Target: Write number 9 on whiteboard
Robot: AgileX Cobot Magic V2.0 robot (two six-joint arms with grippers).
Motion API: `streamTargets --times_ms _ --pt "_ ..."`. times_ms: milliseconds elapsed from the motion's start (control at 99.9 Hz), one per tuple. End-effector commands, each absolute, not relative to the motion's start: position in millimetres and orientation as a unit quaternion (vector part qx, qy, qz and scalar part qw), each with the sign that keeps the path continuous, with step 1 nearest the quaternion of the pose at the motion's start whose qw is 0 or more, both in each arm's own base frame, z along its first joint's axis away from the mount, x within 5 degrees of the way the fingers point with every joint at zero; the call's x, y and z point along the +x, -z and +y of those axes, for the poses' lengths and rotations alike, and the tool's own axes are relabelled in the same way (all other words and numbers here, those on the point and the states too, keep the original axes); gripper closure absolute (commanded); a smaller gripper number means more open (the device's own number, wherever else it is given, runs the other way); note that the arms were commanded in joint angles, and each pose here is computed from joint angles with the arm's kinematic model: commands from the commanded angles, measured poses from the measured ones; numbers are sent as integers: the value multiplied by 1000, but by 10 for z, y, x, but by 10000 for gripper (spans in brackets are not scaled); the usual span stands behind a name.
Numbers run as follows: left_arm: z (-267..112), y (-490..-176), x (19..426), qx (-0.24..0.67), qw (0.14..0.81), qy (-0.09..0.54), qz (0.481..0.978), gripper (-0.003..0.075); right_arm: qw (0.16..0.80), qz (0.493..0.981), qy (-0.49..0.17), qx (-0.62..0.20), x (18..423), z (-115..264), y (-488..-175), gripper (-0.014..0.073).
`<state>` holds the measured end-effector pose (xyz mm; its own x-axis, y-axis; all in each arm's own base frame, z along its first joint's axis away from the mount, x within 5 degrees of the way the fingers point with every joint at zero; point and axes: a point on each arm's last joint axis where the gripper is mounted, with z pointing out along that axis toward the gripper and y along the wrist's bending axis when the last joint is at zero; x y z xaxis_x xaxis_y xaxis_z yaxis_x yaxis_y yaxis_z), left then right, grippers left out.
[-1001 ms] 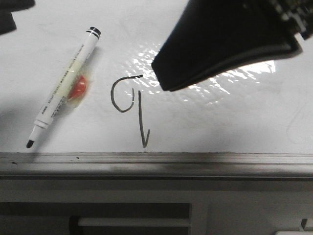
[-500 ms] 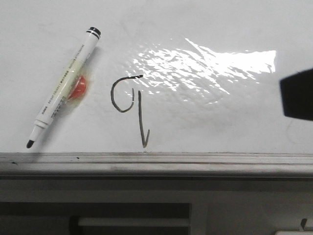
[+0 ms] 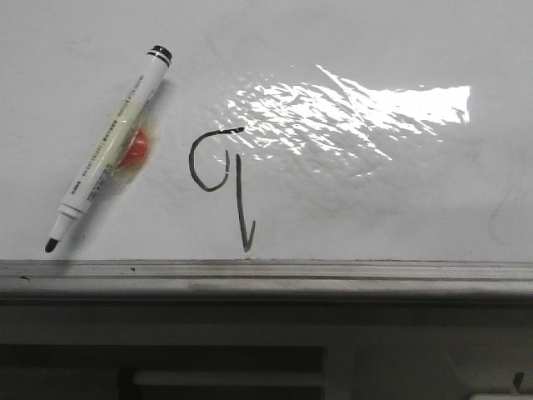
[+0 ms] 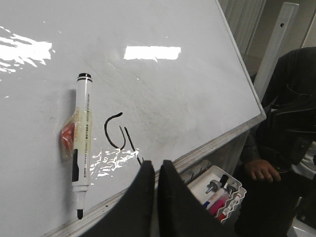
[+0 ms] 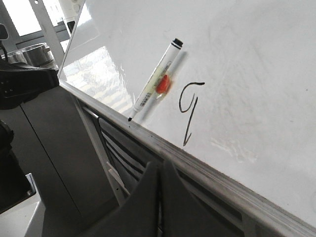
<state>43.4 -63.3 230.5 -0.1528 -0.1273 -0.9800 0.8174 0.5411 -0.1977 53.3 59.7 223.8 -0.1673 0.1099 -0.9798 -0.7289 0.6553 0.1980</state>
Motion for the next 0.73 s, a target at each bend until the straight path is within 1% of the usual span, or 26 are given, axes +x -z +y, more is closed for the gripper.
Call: streamTargets --times_ms 0,530,640,720 --pt "-620 -2420 460 244 615 404 632 741 643 643 -354 -218 545 590 -2405 656" --pt "-617 -2416 458 244 616 404 631 741 643 643 -354 -218 545 590 -2405 656" --pt "-567 -2397 452 231 627 401 627 741 643 643 -354 -218 545 590 -2405 656" --pt "-518 -2358 467 212 641 385 629 741 643 643 -354 -218 545 590 -2405 656"
